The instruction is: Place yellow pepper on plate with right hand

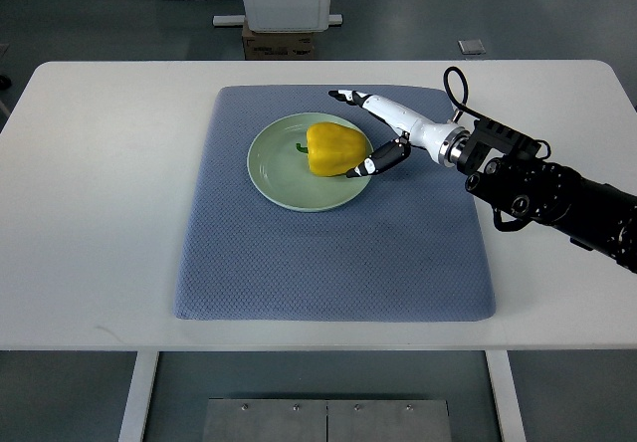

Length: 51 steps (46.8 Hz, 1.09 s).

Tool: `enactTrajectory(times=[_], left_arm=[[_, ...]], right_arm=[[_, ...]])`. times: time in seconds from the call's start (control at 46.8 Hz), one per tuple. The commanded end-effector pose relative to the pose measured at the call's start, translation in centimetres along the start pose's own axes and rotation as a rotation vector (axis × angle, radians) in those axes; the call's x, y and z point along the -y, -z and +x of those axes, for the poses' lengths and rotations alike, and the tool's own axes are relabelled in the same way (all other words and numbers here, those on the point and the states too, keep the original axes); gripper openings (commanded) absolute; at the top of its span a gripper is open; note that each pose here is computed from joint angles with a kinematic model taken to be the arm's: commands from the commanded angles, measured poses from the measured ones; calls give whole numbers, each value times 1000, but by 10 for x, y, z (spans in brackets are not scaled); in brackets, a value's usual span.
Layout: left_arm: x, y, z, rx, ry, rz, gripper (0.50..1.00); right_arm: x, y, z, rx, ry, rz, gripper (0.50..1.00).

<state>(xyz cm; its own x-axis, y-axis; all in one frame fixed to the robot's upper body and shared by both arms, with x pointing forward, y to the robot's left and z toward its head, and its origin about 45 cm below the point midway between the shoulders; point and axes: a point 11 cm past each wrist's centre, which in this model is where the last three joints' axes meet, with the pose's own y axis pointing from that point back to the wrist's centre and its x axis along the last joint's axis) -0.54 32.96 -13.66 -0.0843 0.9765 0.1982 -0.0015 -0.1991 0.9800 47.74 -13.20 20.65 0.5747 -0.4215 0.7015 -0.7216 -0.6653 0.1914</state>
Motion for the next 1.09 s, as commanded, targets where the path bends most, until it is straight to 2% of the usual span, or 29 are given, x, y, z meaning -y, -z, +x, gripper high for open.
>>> enactTrajectory(times=[0.0, 0.385, 0.556, 0.77, 1.069], left_arm=[[0, 0, 0, 0, 0, 0, 1000], [0, 0, 0, 0, 0, 0, 1000], [0, 0, 0, 0, 0, 0, 1000], [0, 0, 0, 0, 0, 0, 1000], [0, 0, 0, 0, 0, 0, 1000]], right_arm=[[0, -1, -1, 1, 0, -1, 975], [8, 18, 23, 141, -134, 58, 975], [6, 16, 22, 218, -175, 66, 975], [3, 17, 40, 513, -363, 119, 972], [-10, -9, 46, 778, -527, 81, 981]])
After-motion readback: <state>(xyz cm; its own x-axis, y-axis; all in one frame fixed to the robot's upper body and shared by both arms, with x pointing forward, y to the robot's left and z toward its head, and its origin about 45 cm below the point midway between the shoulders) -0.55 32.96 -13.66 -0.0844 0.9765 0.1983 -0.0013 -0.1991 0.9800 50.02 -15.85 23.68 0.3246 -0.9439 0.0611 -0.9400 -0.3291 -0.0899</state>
